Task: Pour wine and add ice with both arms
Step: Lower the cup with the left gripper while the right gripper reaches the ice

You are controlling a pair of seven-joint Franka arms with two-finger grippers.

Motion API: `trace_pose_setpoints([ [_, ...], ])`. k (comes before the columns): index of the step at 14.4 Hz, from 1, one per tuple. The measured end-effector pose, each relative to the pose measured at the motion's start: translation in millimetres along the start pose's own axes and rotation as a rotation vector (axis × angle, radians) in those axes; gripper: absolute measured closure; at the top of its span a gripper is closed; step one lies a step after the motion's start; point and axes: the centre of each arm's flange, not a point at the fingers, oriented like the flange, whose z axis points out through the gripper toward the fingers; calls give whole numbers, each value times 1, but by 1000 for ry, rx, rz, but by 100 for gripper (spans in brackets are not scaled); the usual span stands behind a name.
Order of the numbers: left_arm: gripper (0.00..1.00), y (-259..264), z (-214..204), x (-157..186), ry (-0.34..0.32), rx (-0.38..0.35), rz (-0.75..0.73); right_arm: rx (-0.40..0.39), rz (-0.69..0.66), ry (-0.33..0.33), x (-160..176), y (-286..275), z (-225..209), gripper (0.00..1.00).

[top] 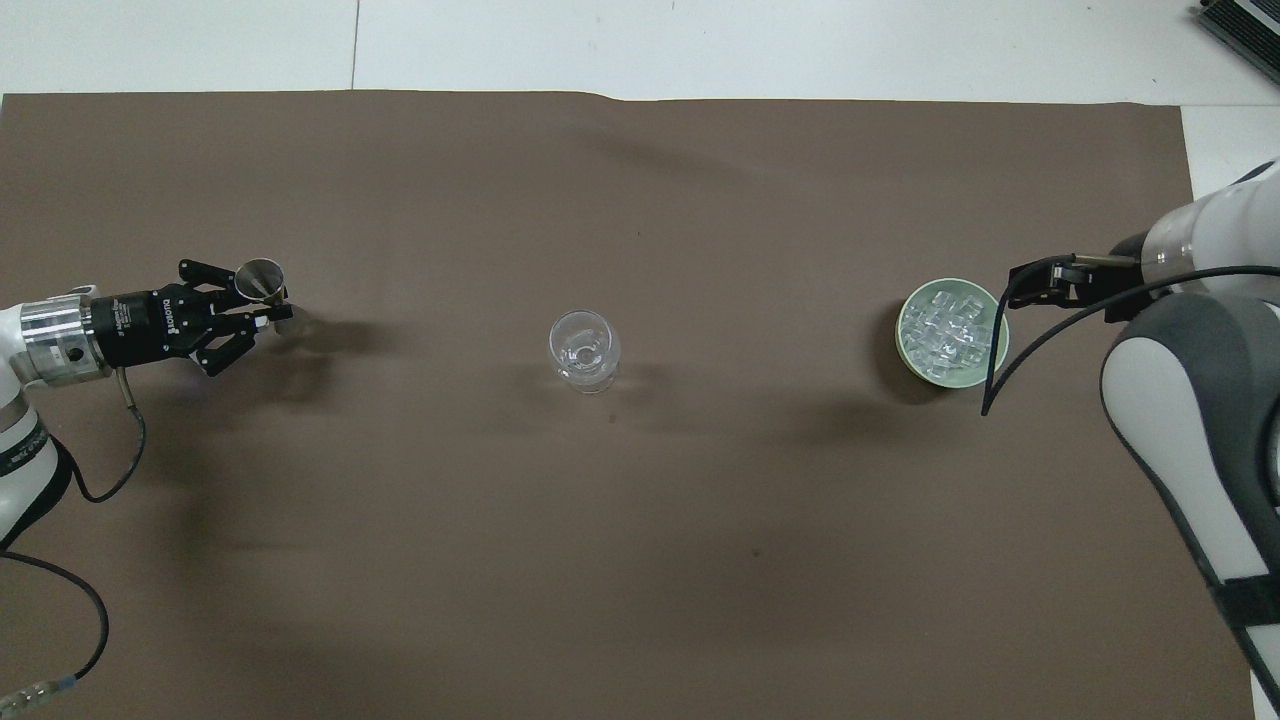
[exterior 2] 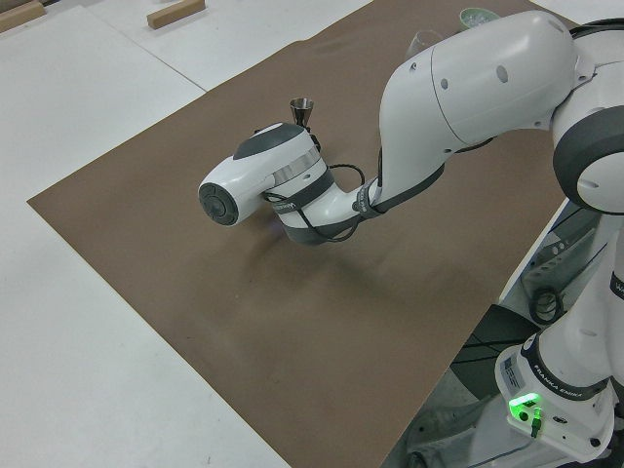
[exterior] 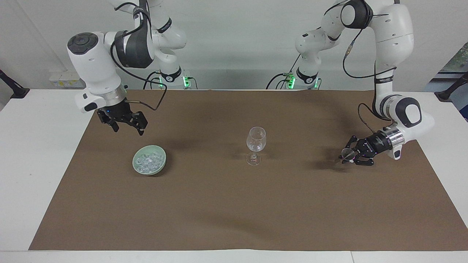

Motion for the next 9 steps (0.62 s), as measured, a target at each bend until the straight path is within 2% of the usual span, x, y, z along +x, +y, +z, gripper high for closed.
trace_pose_setpoints([
  [3,78,-6,4,11,-6,-9,20,8,-8,20,14,-7,32,0],
  [9,78,-10,8,19,3,-22,36,10,-13,-6,20,-9,88,4],
])
